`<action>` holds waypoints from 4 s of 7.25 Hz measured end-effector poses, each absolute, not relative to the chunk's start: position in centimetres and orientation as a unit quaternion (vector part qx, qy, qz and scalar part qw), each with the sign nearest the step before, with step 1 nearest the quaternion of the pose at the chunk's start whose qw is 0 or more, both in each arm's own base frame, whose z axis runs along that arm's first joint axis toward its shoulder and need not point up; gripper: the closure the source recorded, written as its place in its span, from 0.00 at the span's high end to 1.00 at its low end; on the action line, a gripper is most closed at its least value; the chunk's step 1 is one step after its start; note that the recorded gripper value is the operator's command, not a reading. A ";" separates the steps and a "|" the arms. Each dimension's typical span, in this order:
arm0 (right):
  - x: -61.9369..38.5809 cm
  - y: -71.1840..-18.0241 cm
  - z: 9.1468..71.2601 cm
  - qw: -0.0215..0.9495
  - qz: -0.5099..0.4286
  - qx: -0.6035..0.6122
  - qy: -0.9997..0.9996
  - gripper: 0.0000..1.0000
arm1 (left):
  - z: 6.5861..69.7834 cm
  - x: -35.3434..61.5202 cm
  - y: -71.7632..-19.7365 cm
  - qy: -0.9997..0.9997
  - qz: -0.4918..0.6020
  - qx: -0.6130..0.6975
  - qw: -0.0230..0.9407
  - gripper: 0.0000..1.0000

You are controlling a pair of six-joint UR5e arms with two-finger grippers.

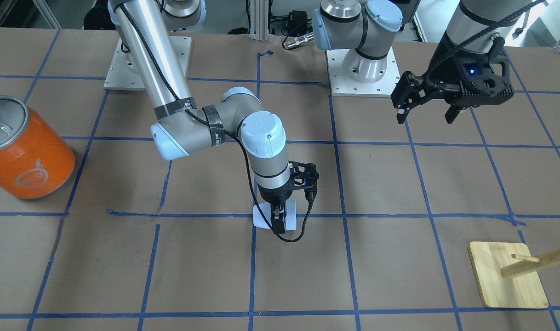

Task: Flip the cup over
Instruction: 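Carry the cup with the right gripper toward the table center and tilt it, then release the cup on its side and raise the right gripper away, then reach the left gripper toward the lying cup's open rim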

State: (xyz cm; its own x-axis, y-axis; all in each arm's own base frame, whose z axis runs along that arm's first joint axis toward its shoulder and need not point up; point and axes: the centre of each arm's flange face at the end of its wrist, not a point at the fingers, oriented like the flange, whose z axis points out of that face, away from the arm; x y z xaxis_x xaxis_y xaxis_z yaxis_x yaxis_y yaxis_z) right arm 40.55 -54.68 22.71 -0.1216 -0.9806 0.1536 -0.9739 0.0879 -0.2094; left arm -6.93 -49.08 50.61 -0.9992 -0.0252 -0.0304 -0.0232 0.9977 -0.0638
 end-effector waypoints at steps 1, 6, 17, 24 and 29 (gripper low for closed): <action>40.0 -54.8 24.7 0.024 -0.137 -0.635 0.760 1.00 | 50.6 -6.9 -49.1 0.999 -0.032 -0.012 0.016 1.00; 28.2 -53.6 40.2 0.044 -0.120 -0.452 0.883 1.00 | 50.4 -6.8 -49.2 0.999 -0.030 -0.014 0.011 1.00; 14.8 -49.0 50.4 -0.002 -0.033 -0.060 0.998 1.00 | 33.0 -10.7 -56.5 0.979 -0.047 -0.047 -0.192 1.00; 14.7 -48.8 50.5 0.002 -0.036 0.056 0.998 1.00 | 22.5 -18.1 -57.9 0.971 0.011 -0.044 -0.236 1.00; 14.2 -48.7 50.6 -0.007 -0.032 0.059 0.998 1.00 | 20.8 -22.2 -56.9 0.967 0.039 -0.031 -0.251 0.76</action>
State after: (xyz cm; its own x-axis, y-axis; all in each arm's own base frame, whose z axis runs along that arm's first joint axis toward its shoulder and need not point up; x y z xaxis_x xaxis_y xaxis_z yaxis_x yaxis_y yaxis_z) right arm 14.22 -48.68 50.58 -0.9929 0.1187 0.0100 0.1178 0.9909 -0.0647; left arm -22.17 -56.90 20.80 -0.8716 -0.0803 0.4835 -0.0409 0.9950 0.0915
